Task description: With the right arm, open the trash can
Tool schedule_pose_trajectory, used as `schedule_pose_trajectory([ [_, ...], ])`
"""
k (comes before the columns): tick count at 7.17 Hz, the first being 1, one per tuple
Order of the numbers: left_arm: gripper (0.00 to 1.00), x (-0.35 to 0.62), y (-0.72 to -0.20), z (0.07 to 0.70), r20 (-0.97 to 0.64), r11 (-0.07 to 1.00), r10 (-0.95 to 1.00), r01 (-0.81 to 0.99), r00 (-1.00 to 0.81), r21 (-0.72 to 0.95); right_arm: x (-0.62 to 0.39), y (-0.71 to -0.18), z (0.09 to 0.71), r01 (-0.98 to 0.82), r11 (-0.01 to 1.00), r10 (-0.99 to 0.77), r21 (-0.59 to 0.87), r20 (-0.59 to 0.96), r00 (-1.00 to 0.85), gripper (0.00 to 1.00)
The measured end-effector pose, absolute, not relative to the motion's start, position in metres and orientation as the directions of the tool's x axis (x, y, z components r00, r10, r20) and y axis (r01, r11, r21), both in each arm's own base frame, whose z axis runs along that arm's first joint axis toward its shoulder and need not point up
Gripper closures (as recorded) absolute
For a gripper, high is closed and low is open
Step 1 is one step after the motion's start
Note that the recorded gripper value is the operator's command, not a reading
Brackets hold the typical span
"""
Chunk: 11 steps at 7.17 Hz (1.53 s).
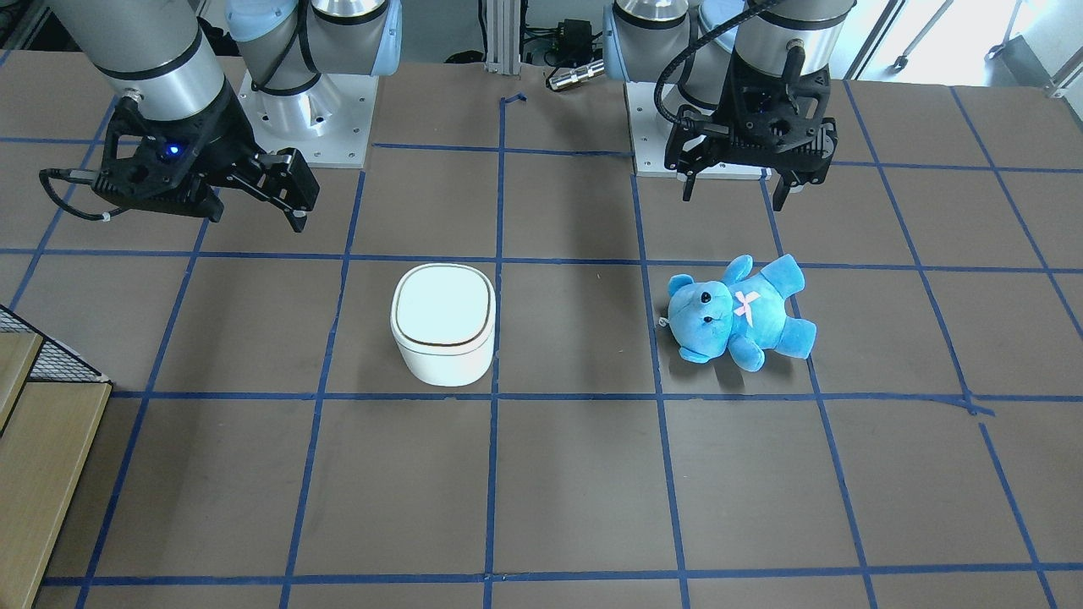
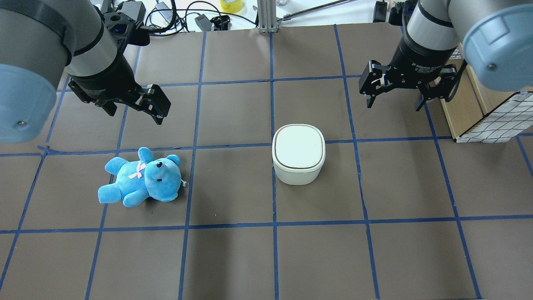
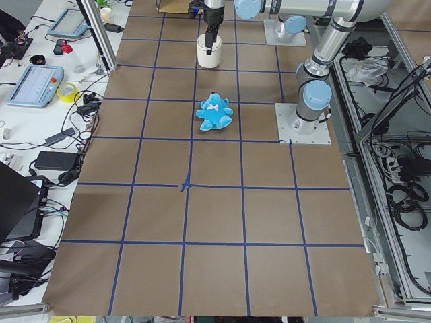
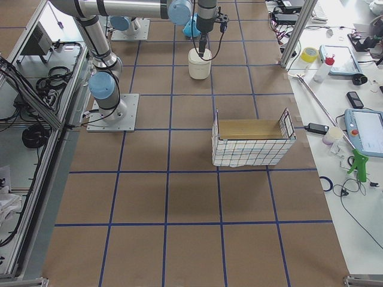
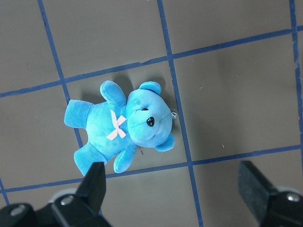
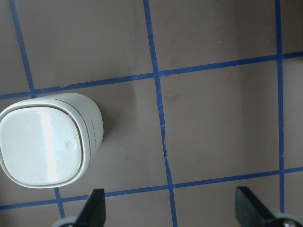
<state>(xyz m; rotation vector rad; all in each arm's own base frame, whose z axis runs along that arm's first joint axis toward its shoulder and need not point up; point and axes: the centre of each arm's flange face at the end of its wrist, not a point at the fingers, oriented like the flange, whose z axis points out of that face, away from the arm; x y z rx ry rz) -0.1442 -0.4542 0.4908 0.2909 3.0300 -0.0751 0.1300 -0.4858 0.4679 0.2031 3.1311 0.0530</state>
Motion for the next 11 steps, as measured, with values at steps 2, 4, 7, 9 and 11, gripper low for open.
schedule_pose_trajectory([
  [2, 0.0, -0.144, -0.454, 0.491, -0.101, 0.981, 0.187, 0.192, -0.977, -0.04, 0.13, -0.486, 0.468, 0.129, 0.991, 0.129, 0.03, -0.004, -0.992, 0.71],
  [4, 0.0, -0.144, -0.454, 0.491, -0.101, 0.981, 0.187, 0.192, -0.977, -0.04, 0.131, -0.488, 0.466, 0.127, 0.992, 0.127, 0.028, -0.005, -0.992, 0.94],
  [7, 0.0, -0.144, -0.454, 0.491, -0.101, 0.981, 0.187, 0.192, -0.977, -0.04, 0.135, -0.492, 0.459, 0.118, 0.992, 0.118, 0.035, -0.004, -0.993, 1.0],
  [9, 0.0, -0.144, -0.454, 0.491, -0.101, 0.981, 0.187, 0.192, -0.977, -0.04, 0.152, -0.493, 0.451, 0.086, 0.995, 0.086, 0.044, -0.017, -0.996, 1.0],
  [11, 0.0, -0.144, -0.454, 0.491, -0.101, 0.981, 0.187, 0.192, -0.977, -0.04, 0.179, -0.499, 0.434, 0.045, 0.998, 0.046, 0.039, -0.027, -0.999, 1.0],
])
